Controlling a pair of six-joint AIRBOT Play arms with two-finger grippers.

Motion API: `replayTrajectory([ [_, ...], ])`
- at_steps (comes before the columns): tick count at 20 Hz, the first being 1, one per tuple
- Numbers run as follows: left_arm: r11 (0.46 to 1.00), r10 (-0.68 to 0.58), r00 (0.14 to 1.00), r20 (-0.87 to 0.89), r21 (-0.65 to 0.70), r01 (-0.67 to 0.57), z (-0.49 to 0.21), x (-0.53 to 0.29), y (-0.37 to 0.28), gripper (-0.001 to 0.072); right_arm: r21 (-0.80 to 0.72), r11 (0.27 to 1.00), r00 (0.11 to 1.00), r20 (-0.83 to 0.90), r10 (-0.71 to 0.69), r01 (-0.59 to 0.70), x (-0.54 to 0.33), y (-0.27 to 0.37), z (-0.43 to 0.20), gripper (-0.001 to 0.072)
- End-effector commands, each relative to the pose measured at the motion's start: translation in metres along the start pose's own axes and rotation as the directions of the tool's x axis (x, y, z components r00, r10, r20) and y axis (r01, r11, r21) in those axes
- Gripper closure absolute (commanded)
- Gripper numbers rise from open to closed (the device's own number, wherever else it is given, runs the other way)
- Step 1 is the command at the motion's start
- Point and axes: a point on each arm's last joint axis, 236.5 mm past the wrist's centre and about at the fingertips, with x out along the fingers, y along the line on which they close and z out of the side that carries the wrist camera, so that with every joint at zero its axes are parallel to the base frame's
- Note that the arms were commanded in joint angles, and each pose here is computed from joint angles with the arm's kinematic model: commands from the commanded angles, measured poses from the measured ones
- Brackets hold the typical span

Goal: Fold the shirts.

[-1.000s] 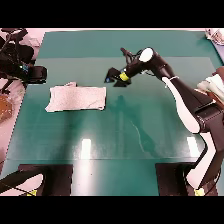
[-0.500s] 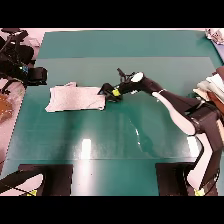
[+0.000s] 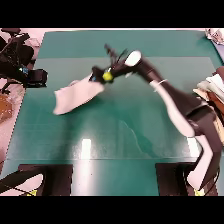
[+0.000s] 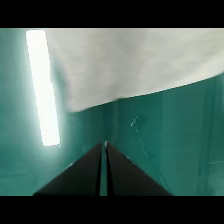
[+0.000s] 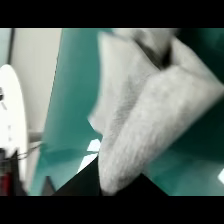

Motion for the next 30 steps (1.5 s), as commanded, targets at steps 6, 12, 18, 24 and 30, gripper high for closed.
replayTrajectory([
  [6,0.991,-0.132,0.991,-0.033,-0.012,0.131,-0.008,-0.003,-0.031,0.0644,0.358,0.771,0.602,0.484,-0.635,0.526,-0.437,-0.16,0.073,0.0701],
  [12,0.982,-0.177,0.984,-0.033,-0.079,0.174,-0.008,-0.004,-0.042,0.0644,0.516,0.837,0.414,0.732,-0.541,0.182,-0.625,-0.22,0.054,0.0701],
  [18,0.979,-0.178,0.983,-0.037,-0.107,0.173,-0.009,-0.004,-0.042,0.0644,0.57,0.812,0.35,0.74,-0.575,0.129,-0.689,-0.231,-0.003,0.0702],
  [24,0.98,-0.176,0.982,-0.069,-0.11,0.168,-0.016,-0.005,-0.042,0.0644,0.624,0.766,0.402,0.669,-0.626,0.154,-0.693,-0.217,-0.053,0.0701],
  [30,0.98,-0.176,0.981,-0.081,-0.109,0.166,-0.019,-0.005,-0.041,0.0644,0.773,0.608,0.468,0.476,-0.745,0.182,-0.69,-0.235,-0.127,0.0701],
])
